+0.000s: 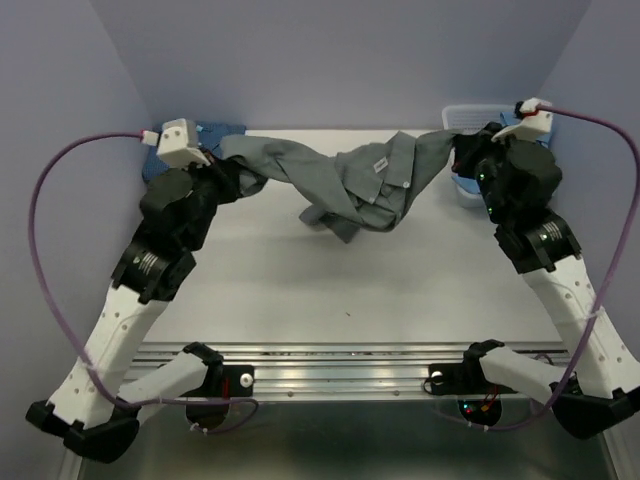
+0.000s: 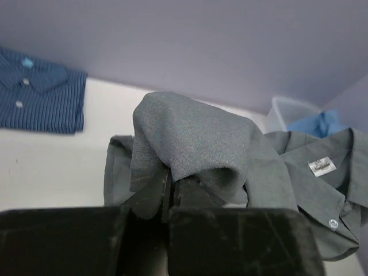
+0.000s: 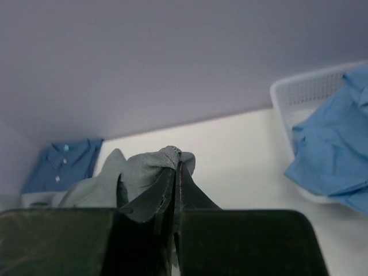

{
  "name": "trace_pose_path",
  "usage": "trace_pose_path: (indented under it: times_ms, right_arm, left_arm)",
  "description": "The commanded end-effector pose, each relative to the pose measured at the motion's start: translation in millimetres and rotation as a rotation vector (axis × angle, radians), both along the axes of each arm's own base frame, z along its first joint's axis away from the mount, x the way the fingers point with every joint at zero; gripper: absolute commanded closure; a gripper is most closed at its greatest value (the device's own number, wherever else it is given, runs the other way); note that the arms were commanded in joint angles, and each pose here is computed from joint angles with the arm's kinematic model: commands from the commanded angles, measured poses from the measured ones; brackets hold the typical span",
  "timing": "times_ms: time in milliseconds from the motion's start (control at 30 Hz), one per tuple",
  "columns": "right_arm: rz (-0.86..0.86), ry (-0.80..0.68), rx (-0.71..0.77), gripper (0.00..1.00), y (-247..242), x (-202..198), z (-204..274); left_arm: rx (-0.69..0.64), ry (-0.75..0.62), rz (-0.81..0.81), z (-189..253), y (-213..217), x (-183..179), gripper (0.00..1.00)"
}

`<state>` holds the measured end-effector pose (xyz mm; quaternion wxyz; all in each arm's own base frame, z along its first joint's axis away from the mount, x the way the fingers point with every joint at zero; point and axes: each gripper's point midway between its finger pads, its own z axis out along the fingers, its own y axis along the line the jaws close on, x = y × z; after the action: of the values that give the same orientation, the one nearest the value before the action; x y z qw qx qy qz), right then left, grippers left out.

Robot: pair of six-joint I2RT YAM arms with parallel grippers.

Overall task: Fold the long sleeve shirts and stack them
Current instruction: Flatten the shirt out

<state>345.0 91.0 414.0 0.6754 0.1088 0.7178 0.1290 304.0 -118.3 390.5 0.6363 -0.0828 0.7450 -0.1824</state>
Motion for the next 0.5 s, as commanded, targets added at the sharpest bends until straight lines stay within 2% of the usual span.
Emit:
trace_pose_path:
  times_ms: [0,100,267,367,467]
  right_arm:
    - [-0.182,-0.326,0.023,0.99,-47.7,-32.3,112.0]
    - [-0.277,-0.423,0.019,0.99,-75.0,-60.7,151.4]
    - [-0.368,-0.517,0.013,0.99,-104.4,-99.8,189.9]
    - [-0.416,-0.499,-0.018,0.99,-112.4,-100.7,188.9]
    - [-0.482,-0.426,-0.052,0.99,-116.7,-84.5,170.4]
  left_arm:
    - [-0.105,-0.342,0.116,112.3,47.5,-43.4,1.00]
    - [-0.182,-0.466,0.195,147.8,84.3,-86.4,1.00]
    - [-0.242,-0.544,0.269,166.8,116.7,-123.4,1.00]
    - [-0.247,-0.526,0.319,161.2,124.7,-121.8,1.00]
    - [-0.218,-0.449,0.354,143.7,119.2,-100.2,1.00]
